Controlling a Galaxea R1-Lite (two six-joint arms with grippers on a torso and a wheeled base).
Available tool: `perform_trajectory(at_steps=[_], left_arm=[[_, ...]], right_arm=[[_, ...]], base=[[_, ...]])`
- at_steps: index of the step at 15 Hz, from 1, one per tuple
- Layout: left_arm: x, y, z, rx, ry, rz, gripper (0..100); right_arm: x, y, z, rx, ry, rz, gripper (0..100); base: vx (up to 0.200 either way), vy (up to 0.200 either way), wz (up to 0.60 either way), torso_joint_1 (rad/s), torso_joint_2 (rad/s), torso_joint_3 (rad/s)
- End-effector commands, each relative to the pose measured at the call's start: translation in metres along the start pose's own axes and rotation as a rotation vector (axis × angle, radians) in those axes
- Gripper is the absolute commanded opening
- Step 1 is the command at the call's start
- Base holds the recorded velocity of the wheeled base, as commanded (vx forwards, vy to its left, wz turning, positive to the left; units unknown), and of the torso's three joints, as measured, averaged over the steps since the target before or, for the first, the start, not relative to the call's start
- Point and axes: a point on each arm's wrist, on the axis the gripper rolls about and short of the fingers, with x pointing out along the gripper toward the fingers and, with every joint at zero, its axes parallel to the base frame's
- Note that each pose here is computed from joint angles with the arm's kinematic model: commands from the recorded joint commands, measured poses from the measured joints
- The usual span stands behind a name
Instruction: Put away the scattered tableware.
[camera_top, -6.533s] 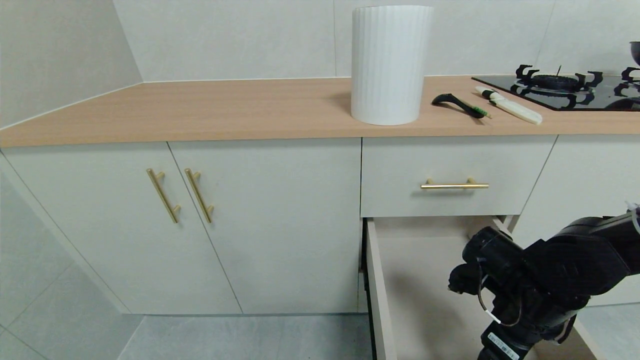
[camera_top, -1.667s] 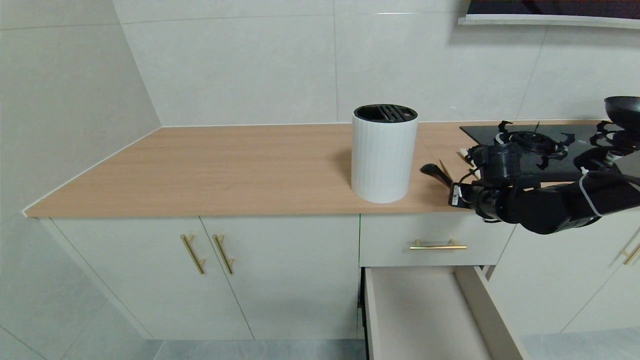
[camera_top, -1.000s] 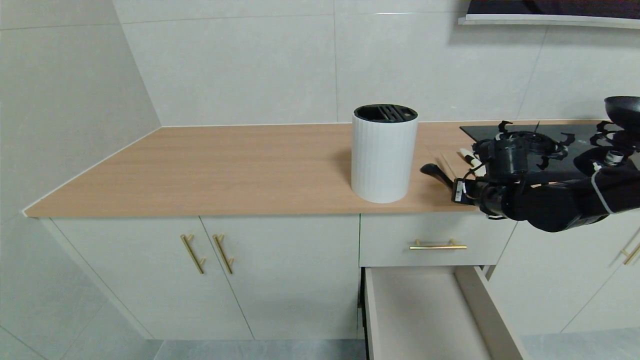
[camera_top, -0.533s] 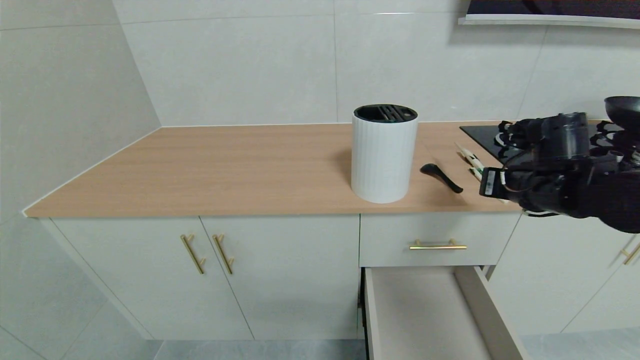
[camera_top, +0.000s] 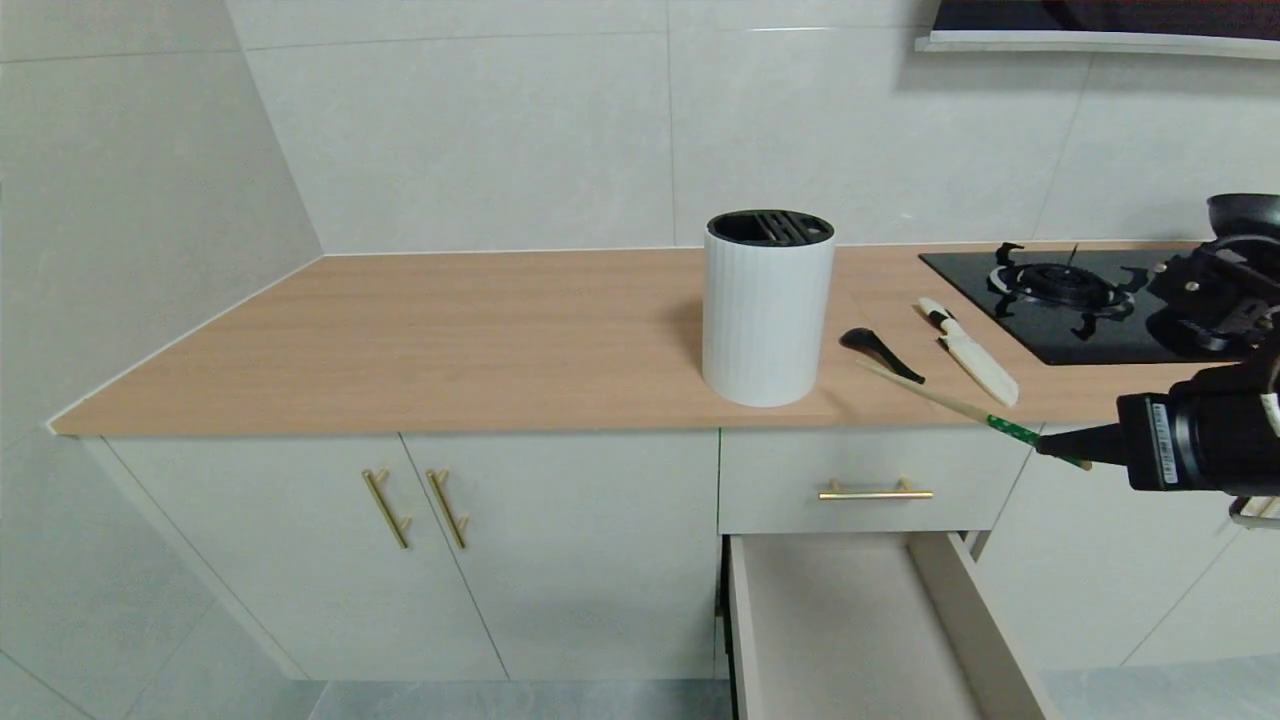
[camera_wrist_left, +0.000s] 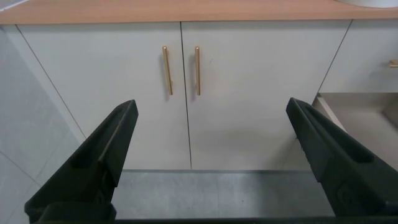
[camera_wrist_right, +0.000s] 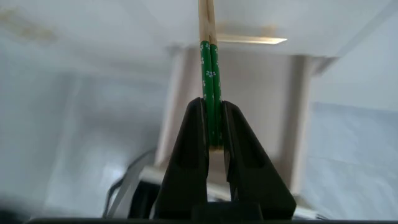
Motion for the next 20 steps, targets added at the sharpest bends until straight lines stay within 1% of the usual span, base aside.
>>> perform_trajectory(at_steps=[1,4,6,14,16,20], left_arm=[[0.000,0.000,0.000,0.000,0.000,0.000,100],[0.000,0.000,0.000,0.000,0.000,-0.001,100],[0.000,0.000,0.000,0.000,0.000,0.000,100],[0.000,0.000,0.000,0.000,0.000,0.000,100],[0.000,0.000,0.000,0.000,0.000,0.000,100],[0.000,0.000,0.000,0.000,0.000,0.000,100]], right_arm=[[-0.018,0.002,-0.006,-0.033,-0.023,0.042,0],[-0.011,0.004,-0.014,-0.065,0.019,0.060,0],[0.003,0.007,-0.020,-0.077,0.075,0.066,0],[0.038,0.011,-0.032,-0.089,0.212,0.073,0],[0.044,0.011,-0.034,-0.087,0.235,0.070,0],[0.047,0.010,-0.034,-0.087,0.241,0.069,0]], base=[[0.000,0.000,0.00,0.000,0.00,0.000],[0.000,0.000,0.00,0.000,0.00,0.000],[0.000,0.000,0.00,0.000,0.00,0.000],[0.000,0.000,0.00,0.000,0.00,0.000],[0.000,0.000,0.00,-0.115,0.25,0.146],[0.000,0.000,0.00,-0.178,0.45,0.259]])
